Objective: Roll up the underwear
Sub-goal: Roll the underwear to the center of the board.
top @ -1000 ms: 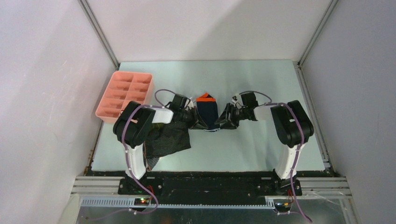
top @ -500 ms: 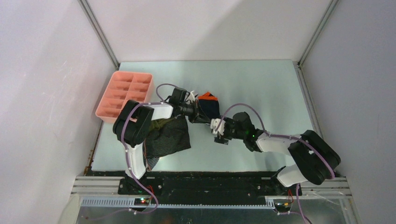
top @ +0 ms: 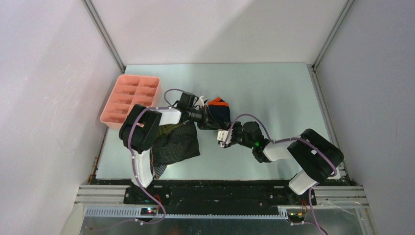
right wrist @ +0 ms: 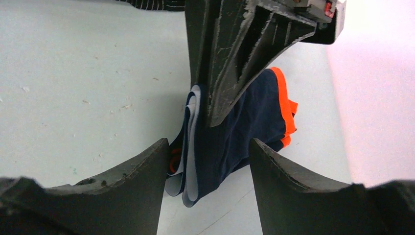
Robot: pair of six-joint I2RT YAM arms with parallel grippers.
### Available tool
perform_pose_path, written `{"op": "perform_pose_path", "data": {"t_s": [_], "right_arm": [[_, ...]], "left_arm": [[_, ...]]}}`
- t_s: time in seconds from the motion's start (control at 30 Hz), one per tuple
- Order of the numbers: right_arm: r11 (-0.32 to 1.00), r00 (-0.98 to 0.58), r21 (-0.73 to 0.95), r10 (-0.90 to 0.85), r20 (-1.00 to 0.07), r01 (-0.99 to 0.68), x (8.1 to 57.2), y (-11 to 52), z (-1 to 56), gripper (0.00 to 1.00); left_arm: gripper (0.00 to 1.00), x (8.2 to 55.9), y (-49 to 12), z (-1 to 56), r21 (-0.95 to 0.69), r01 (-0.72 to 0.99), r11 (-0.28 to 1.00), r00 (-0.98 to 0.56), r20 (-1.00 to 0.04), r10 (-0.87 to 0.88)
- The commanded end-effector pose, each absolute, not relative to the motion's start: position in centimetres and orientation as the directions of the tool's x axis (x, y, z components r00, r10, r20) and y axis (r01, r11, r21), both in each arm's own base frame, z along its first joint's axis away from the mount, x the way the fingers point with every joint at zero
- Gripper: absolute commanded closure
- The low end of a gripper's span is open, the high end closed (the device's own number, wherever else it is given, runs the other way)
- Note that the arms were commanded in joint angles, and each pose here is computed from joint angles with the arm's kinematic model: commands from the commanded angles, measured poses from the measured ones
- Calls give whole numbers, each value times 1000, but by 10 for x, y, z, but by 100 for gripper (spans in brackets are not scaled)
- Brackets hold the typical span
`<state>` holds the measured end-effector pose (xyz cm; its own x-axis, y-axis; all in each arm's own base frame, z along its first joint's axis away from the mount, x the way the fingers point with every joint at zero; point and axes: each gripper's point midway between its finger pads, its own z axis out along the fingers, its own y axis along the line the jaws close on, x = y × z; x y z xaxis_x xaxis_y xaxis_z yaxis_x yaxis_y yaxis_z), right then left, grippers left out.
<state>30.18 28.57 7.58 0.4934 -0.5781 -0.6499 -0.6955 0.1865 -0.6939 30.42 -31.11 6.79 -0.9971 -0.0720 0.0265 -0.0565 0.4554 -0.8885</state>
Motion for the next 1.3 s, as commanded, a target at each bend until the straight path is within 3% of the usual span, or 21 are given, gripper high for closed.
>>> {"op": "perform_pose_path", "data": {"t_s": [0.0,0.17,0.33,0.5,0.67,0.77,0.83,0.87,0.93,1.0,1.03,1.07,1.1,1.27], "right_arm": [[197,561,-731,-522,-642,-653,300,296,92,35],[164,542,-693,-508,-669,-702,288,299,86,34],[222,522,-729,-567,-637,-648,298,303,79,39],[319,497,-784,-632,-595,-532,322,299,86,60],[347,473,-803,-668,-575,-485,330,291,90,72],[324,479,-804,-670,-567,-499,330,289,90,91],[279,484,-794,-669,-565,-540,326,289,85,100],[266,505,-792,-649,-569,-549,325,295,97,100],[146,499,-729,-639,-585,-668,313,302,91,100],[6,391,-533,-672,-628,-846,290,288,70,100],[-24,397,-490,-620,-676,-871,287,300,88,100],[-81,335,-382,-665,-667,-921,270,287,72,100],[-116,345,-357,-639,-687,-927,268,296,85,100],[-275,234,-40,-723,-650,-960,222,277,66,100]], "left_arm": [[100,312,-315,87,-913,-19,408,-999,-3,-53],[100,314,-315,88,-915,-13,403,-999,-10,-53],[100,316,-312,92,-919,-2,395,-998,-22,-56],[100,317,-308,90,-917,-8,398,-998,-20,-66],[100,319,-306,84,-913,-14,408,-998,-14,-67],[100,320,-305,82,-907,-8,421,-997,-23,-67],[77,325,-303,82,-897,38,440,-994,-78,-72],[53,328,-301,82,-885,97,455,-989,-137,-57],[38,336,-294,86,-838,207,505,-963,-267,-48],[32,341,-285,96,-785,314,534,-911,-408,-64],[32,353,-282,121,-742,405,534,-838,-534,-107],[30,343,-273,108,-720,416,555,-822,-559,-108],[29,352,-271,133,-668,496,555,-730,-667,-151],[27,330,-245,115,-520,533,667,-627,-772,-101]]}}
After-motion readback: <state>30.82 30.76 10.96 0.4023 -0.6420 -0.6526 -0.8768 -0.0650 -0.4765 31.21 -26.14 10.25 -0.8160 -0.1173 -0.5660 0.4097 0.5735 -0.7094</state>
